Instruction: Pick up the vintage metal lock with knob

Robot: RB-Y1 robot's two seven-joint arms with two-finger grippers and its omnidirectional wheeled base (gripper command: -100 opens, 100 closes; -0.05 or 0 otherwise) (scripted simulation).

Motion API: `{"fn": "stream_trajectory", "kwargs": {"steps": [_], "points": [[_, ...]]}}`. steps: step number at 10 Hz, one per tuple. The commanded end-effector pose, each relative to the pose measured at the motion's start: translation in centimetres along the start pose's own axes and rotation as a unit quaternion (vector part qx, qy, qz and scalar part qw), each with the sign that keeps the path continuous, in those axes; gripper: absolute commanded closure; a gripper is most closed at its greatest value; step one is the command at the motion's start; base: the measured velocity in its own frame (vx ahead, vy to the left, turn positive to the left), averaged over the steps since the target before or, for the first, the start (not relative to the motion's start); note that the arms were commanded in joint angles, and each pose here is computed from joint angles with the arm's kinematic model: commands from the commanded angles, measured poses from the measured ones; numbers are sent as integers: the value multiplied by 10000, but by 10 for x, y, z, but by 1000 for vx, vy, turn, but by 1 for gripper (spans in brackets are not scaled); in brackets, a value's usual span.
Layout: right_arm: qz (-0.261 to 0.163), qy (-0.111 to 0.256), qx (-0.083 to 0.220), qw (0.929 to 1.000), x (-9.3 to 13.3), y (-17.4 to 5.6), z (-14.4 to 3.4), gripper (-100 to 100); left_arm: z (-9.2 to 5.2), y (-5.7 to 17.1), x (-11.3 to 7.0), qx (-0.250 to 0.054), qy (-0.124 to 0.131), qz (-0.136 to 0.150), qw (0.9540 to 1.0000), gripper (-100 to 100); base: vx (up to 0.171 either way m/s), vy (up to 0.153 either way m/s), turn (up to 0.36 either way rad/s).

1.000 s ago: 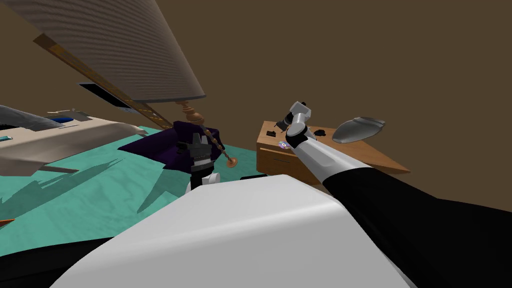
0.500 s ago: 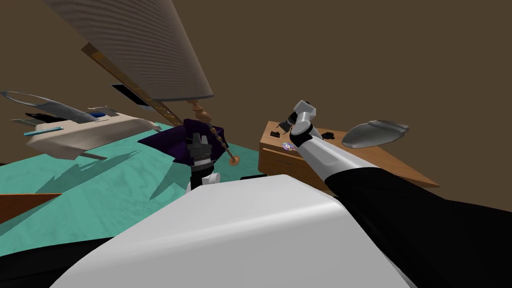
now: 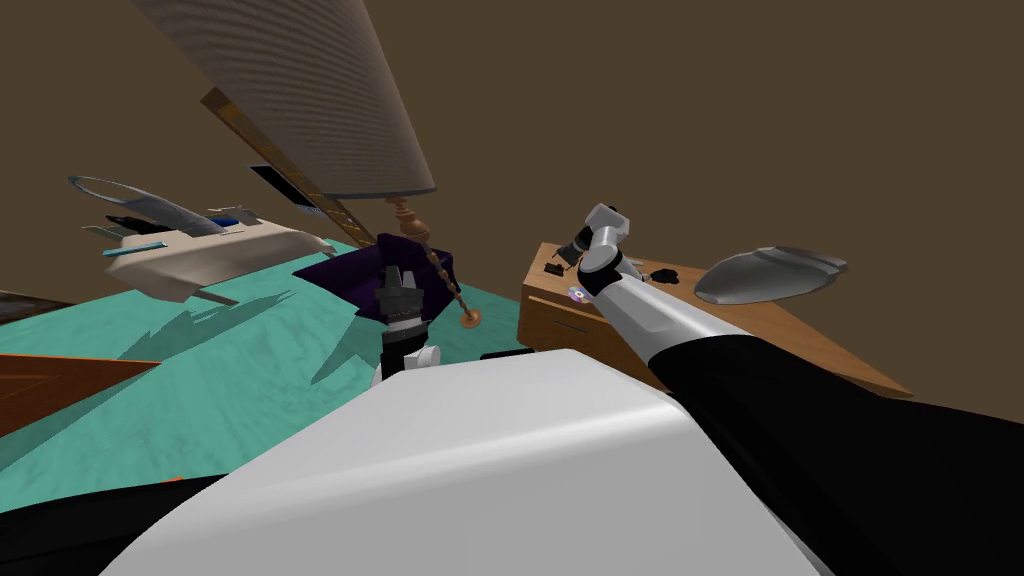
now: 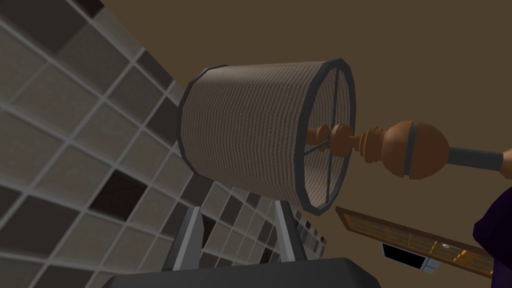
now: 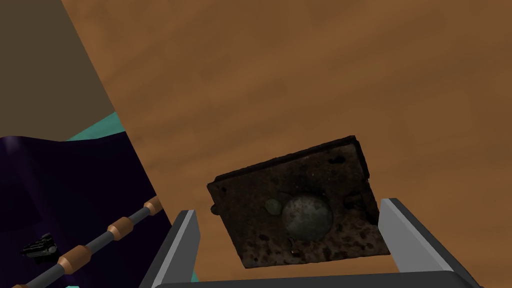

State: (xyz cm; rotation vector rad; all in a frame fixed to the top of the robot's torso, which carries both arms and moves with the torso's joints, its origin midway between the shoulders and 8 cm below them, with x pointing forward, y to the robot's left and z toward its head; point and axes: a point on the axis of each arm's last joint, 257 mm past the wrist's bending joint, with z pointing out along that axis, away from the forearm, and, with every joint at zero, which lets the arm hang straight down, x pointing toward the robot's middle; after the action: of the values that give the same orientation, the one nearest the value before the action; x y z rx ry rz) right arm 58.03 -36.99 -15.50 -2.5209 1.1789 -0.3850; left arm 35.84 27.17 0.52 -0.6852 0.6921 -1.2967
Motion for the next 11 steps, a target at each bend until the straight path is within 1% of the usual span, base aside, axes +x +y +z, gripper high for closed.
{"fn": "stream_trajectory", "kwargs": {"steps": [1,2,3,4,8,9,10,11], "points": [[85,49,-2,10000,0,-2,7,-100,0,0,0,0,0,0,10000,0,-29,-90,76],[160,85,-6,9998,-2,-4,15,-100,0,0,0,0,0,0,10000,0,-32,-101,169],[108,61,-5,9999,-2,-3,11,-100,0,0,0,0,0,0,10000,0,-18,-49,47],[124,69,-2,9999,-2,-3,11,100,0,0,0,-1,0,0,10000,0,-3,-8,-8],[126,70,-1,9999,-2,-3,11,100,0,0,0,0,0,0,10000,0,0,0,0],[125,69,-1,9999,-2,-3,11,0,0,0,0,0,0,0,10000,0,0,0,0],[35,25,2,10000,1,-1,2,100,0,0,0,0,0,0,10000,0,22,71,-184],[-15,1,6,10000,2,0,-3,100,0,0,0,-1,-1,0,10000,0,47,105,-194]]}}
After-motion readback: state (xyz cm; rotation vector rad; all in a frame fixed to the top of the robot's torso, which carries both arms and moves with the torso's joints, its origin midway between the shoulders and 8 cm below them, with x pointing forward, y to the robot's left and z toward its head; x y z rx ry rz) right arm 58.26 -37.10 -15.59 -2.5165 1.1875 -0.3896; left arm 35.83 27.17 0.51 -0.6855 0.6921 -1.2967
